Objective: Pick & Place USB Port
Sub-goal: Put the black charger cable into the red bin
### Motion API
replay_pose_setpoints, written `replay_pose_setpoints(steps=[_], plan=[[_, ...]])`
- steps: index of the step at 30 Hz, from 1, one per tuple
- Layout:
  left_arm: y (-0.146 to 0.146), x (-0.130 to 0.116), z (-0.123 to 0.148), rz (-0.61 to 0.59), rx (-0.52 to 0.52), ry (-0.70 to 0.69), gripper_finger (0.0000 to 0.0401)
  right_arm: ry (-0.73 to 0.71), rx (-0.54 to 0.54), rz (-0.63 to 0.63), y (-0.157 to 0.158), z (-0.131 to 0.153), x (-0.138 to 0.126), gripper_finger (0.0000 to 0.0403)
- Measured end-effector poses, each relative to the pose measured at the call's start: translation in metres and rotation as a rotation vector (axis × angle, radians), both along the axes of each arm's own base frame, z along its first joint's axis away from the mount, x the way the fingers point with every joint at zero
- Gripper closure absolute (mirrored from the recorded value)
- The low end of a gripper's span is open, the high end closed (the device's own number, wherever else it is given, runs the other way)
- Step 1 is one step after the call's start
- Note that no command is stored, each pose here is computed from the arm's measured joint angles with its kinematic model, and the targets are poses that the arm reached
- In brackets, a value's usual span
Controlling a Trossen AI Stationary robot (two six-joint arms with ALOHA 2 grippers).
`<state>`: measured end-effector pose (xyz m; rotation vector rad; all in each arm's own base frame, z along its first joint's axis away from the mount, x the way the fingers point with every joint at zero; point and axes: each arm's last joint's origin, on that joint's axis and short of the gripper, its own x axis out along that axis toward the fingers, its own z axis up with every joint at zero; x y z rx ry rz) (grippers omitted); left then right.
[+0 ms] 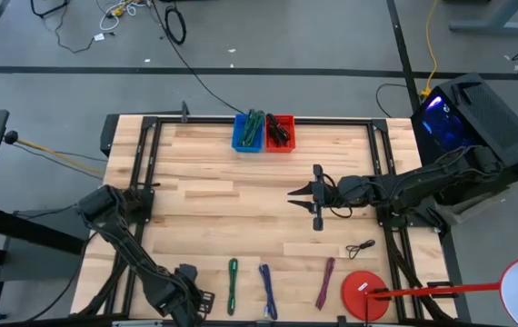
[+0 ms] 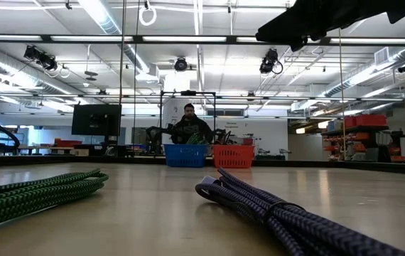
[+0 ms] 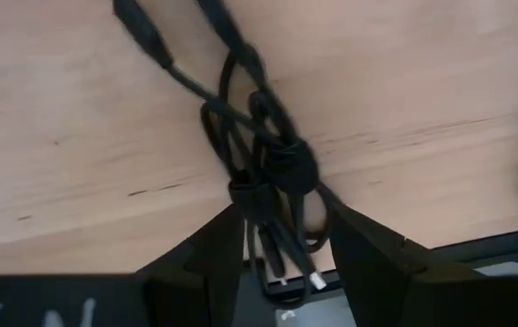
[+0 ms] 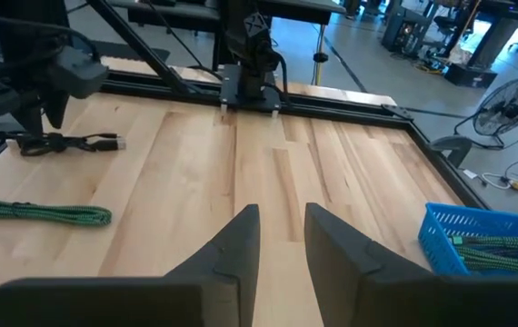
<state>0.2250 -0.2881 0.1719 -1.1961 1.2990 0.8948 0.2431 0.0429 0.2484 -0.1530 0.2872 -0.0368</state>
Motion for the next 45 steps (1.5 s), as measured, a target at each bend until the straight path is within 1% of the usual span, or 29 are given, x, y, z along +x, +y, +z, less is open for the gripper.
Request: replay_pose_setpoints(steps=[14,19,24,29,45], plan=[[0.006,0.004,-0.003,0.021,0.017,0.030,0.0236,0.017,-0.028,0.008,0.000,-0.001,0.000,0.0311],[0.005,0.003,-0.002,0.012,-0.015,0.069,0.0251,0.017,-0.029,0.008,0.000,-0.001,0.000,0.0311],[0.004,0.003,-0.002,0.011,-0.017,0.062,0.0274,0.018,-0.029,0.008,0.000,-0.002,0.000,0.0311],[0.004,0.003,-0.003,0.005,-0.015,0.058,0.0289,0.018,-0.029,0.008,0.000,-0.002,0.000,0.0311],[-0.001,0.003,-0.014,-0.010,-0.016,0.090,0.0293,0.024,-0.030,0.008,0.000,-0.002,-0.001,0.0311]])
